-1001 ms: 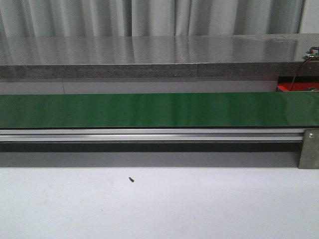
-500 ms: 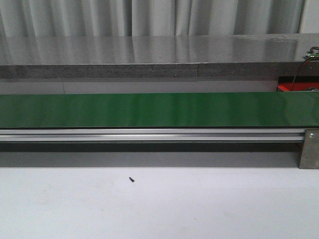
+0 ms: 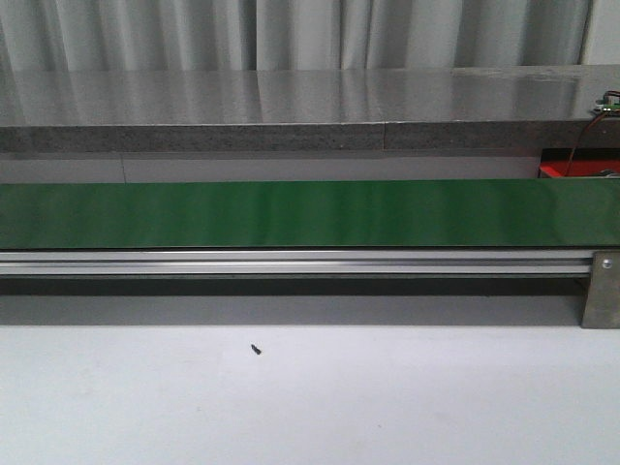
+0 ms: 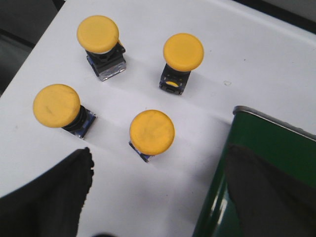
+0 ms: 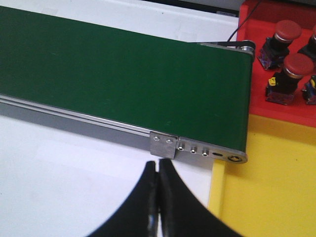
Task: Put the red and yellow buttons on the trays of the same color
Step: 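Move the left gripper over a yellow push-button on the table, then grasp the yellow push-button with the left gripper and lift it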
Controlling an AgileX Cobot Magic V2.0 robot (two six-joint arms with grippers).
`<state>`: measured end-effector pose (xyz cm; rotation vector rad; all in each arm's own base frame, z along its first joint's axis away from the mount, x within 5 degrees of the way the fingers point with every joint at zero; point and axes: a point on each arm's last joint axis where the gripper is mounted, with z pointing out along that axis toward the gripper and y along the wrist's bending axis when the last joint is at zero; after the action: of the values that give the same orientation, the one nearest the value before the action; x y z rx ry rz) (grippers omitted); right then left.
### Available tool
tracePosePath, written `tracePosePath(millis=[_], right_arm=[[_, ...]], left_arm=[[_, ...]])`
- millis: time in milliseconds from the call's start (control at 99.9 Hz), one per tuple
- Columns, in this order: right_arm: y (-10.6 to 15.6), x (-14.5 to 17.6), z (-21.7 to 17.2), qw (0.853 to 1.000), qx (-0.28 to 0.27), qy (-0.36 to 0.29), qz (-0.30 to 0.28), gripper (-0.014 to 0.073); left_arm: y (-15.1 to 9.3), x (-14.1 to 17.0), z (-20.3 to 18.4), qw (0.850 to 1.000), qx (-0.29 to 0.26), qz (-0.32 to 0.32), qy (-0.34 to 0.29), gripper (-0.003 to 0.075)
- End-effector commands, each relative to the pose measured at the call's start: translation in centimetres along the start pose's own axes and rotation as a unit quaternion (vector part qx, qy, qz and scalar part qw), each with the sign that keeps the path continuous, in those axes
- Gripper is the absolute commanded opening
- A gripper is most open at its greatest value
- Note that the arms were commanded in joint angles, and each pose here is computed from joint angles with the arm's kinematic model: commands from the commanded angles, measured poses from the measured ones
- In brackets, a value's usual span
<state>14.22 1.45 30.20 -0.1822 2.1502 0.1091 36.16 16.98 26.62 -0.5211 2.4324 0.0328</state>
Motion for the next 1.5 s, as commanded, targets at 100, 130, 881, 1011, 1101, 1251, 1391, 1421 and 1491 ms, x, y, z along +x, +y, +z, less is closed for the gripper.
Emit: tracePosePath(millis=[100, 130, 881, 1011, 1101, 1251, 1391, 1421, 1491], right_arm=[[-0.2, -1.2, -0.6, 0.999, 0.012, -0.042, -0.001, -0.0097], [-0.2, -1.2, -0.6, 0.999, 0.012, -0.042, -0.001, -0.0097], [-0.2, -1.2, -0.6, 0.999, 0.012, -0.042, -0.001, -0.0097], [-0.2, -1.2, -0.6, 0.999, 0.012, -0.042, -0.001, -0.0097], [-0.2, -1.2, -0.6, 0.999, 0.012, -0.042, -0.001, -0.0097], [-0.2, -1.2, -0.6, 0.999, 0.012, -0.042, -0.001, -0.0097], [-0.2, -1.2, -0.6, 0.999, 0.012, -0.042, -0.001, -0.0097], [-0.2, -1.2, -0.6, 0.999, 0.012, -0.042, -0.001, -0.0097], [-0.2, -1.2, -0.6, 0.999, 0.012, -0.042, -0.001, -0.0097]], left_arm=[[0.2, -2.0, 0.2, 0.999, -0.004, -0.005, -0.045, 0.0544], [0.2, -2.1, 0.5, 0.999, -0.005, -0.005, -0.045, 0.0544], [-0.6, -1.8, 5.8, 1.0, 0.003, 0.001, -0.027, 0.0544], [-0.9, -2.0, 5.8, 0.999, 0.003, 0.005, -0.038, 0.0544], [-0.9, -2.0, 5.8, 0.999, 0.003, 0.005, -0.038, 0.0544], [-0.8, -1.9, 5.8, 0.999, -0.003, 0.013, -0.038, 0.0544], [-0.7, -2.0, 5.9, 0.999, -0.004, 0.015, -0.04, 0.0544], [-0.7, -2.0, 5.9, 0.999, -0.005, 0.016, -0.041, 0.0544], [-0.6, -1.8, 6.3, 0.999, -0.006, 0.017, -0.038, 0.0544]])
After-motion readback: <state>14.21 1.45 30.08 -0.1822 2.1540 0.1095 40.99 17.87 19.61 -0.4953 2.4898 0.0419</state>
